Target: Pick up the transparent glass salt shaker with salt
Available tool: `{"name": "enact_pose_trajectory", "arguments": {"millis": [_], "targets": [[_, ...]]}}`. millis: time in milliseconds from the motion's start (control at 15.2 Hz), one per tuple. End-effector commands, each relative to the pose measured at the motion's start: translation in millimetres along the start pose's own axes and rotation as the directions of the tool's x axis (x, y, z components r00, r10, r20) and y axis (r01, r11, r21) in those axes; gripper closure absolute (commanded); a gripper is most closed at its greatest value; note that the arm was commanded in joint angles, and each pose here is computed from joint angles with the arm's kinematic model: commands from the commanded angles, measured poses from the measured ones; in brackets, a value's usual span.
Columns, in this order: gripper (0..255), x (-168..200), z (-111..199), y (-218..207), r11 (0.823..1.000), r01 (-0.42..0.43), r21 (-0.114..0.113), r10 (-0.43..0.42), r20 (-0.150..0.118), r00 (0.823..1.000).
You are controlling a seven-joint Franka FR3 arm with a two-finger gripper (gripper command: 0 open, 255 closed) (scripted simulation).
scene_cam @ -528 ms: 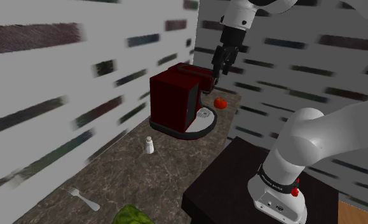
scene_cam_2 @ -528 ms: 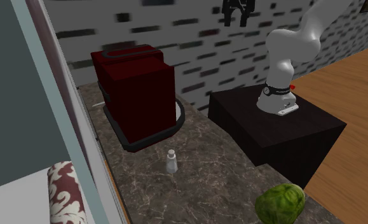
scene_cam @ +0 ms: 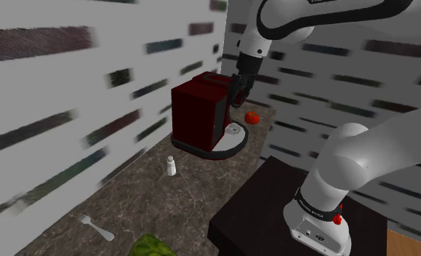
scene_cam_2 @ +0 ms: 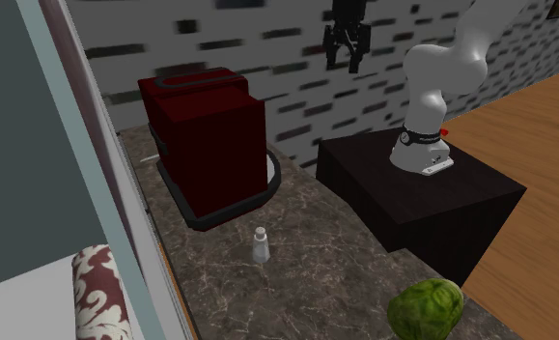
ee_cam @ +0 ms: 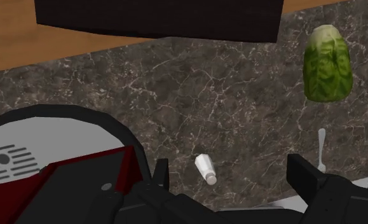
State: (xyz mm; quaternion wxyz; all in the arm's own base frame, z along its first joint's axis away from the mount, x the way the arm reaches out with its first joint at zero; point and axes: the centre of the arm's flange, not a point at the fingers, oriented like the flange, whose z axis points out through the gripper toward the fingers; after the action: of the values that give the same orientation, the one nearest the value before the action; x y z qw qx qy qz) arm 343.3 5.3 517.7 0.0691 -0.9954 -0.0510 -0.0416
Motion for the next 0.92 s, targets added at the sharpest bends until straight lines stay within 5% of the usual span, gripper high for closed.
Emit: {"name": "enact_pose_trajectory", "arguments": {"millis": [0,858], "targets": [[0,10.0,24.6,-0.5,1.0,0.012,0.001,-0.012,-0.01,1.0],[0,81.7,177.1,-4.2,0.996,0.093,0.008,-0.092,-0.057,0.994]]}}
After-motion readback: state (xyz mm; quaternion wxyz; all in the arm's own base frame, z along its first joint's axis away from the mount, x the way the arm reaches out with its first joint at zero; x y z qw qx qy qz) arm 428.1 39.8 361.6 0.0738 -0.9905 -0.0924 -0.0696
